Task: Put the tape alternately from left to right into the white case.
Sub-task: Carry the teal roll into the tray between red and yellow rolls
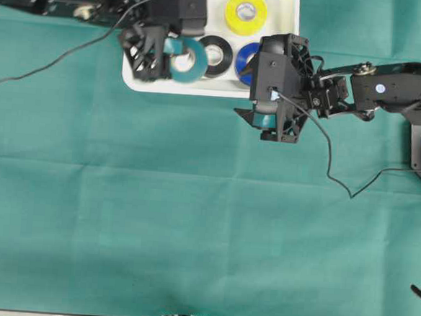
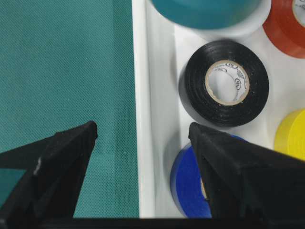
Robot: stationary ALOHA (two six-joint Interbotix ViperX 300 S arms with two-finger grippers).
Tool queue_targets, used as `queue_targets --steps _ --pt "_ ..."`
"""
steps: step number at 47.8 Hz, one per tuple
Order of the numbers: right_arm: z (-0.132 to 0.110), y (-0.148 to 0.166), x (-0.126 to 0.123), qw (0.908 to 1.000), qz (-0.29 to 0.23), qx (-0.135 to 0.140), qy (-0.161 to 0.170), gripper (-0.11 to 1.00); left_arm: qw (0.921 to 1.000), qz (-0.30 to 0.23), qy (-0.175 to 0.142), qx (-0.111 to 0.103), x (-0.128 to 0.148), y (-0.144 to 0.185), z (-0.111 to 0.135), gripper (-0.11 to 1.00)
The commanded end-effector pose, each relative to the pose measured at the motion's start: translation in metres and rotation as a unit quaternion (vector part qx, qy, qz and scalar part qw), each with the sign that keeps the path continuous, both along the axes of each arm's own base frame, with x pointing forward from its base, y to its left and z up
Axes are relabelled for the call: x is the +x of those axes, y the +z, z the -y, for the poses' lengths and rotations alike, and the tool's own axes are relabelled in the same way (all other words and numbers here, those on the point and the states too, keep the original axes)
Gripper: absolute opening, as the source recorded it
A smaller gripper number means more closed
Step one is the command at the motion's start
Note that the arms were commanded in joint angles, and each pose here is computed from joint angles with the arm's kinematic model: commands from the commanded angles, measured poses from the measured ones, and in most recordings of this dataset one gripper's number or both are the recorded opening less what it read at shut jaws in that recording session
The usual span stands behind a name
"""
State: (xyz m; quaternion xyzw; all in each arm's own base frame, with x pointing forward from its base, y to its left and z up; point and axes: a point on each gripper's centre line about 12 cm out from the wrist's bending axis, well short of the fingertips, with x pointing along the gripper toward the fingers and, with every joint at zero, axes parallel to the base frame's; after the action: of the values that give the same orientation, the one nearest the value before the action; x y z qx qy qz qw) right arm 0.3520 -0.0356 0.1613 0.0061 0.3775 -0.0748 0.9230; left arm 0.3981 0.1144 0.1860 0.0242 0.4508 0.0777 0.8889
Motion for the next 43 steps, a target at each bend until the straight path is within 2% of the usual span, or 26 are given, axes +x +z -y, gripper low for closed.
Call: queue_targets --steps 1,20,43 --pt "-0.002 0.013 0.003 0.9998 0.02 0.0 0.003 0.84 0.9994 0.031 0.008 0.016 0.011 0.014 -0.016 -0.03" --pt "-0.004 0.013 0.003 0.9998 0.02 0.0 0.006 0.84 0.9937 0.082 0.02 0.074 0.025 0.01 -0.068 -0.03" --pt "-0.005 0.012 0.003 0.9998 0.019 0.0 0.007 0.84 0.9914 0.09 0.041 0.087 0.041 -0.007 -0.103 -0.03"
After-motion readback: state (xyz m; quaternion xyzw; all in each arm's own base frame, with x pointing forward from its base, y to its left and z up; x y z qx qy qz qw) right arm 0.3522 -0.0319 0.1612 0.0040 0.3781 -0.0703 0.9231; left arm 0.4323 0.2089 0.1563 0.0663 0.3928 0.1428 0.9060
